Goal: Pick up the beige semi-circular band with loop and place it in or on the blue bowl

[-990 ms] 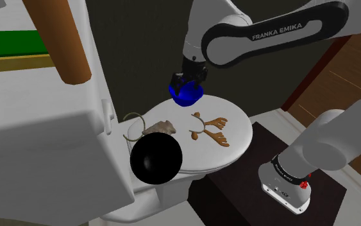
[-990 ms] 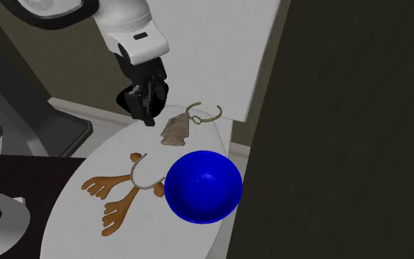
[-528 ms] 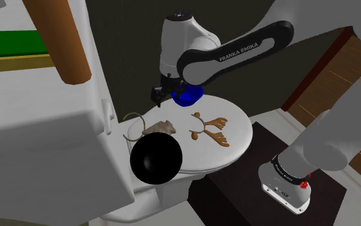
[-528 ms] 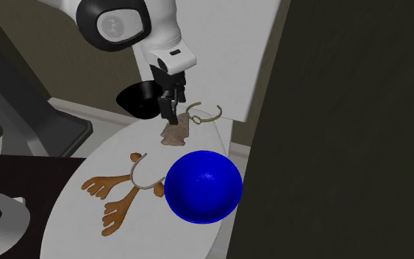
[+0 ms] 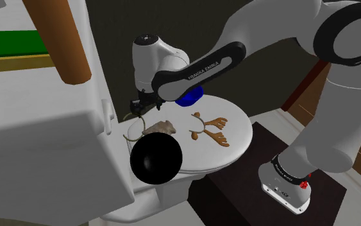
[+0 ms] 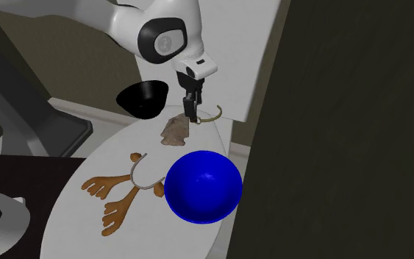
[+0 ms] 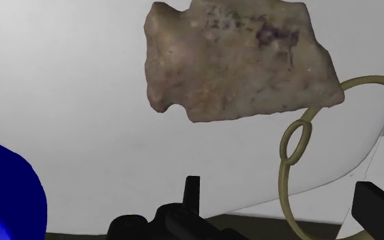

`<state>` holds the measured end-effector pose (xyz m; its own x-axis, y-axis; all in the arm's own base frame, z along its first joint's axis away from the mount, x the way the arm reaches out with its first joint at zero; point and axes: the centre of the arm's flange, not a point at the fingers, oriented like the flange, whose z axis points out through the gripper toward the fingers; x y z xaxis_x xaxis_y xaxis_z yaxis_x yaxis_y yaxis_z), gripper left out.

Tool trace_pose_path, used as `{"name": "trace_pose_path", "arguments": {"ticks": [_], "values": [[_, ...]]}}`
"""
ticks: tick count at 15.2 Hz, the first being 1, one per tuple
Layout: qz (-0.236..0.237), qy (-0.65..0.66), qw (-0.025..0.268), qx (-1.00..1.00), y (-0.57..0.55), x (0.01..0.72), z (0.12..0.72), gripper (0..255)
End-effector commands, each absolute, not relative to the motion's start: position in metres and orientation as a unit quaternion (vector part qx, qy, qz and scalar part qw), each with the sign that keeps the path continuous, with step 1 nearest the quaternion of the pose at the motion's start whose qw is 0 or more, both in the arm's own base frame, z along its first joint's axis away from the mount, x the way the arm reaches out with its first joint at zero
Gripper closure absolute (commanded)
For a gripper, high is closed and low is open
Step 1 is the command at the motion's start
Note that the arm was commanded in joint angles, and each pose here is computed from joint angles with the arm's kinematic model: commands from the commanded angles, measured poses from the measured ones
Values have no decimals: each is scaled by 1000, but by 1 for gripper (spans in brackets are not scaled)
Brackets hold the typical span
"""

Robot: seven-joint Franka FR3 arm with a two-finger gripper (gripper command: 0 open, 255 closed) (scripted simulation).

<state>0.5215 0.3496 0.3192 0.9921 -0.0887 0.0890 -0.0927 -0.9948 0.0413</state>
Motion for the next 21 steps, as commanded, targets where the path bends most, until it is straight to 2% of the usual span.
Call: {"name": "trace_pose_path", "arguments": {"ticks": [1, 10, 17, 18, 21], "values": [[44, -44, 26, 998, 368, 535, 298, 0], [44, -44, 27, 998, 371, 541, 253, 0], [44, -44, 27, 998, 371, 541, 253, 0], [44, -44, 27, 998, 371, 541, 253, 255], [44, -44, 27, 998, 371, 541, 253, 255]]}}
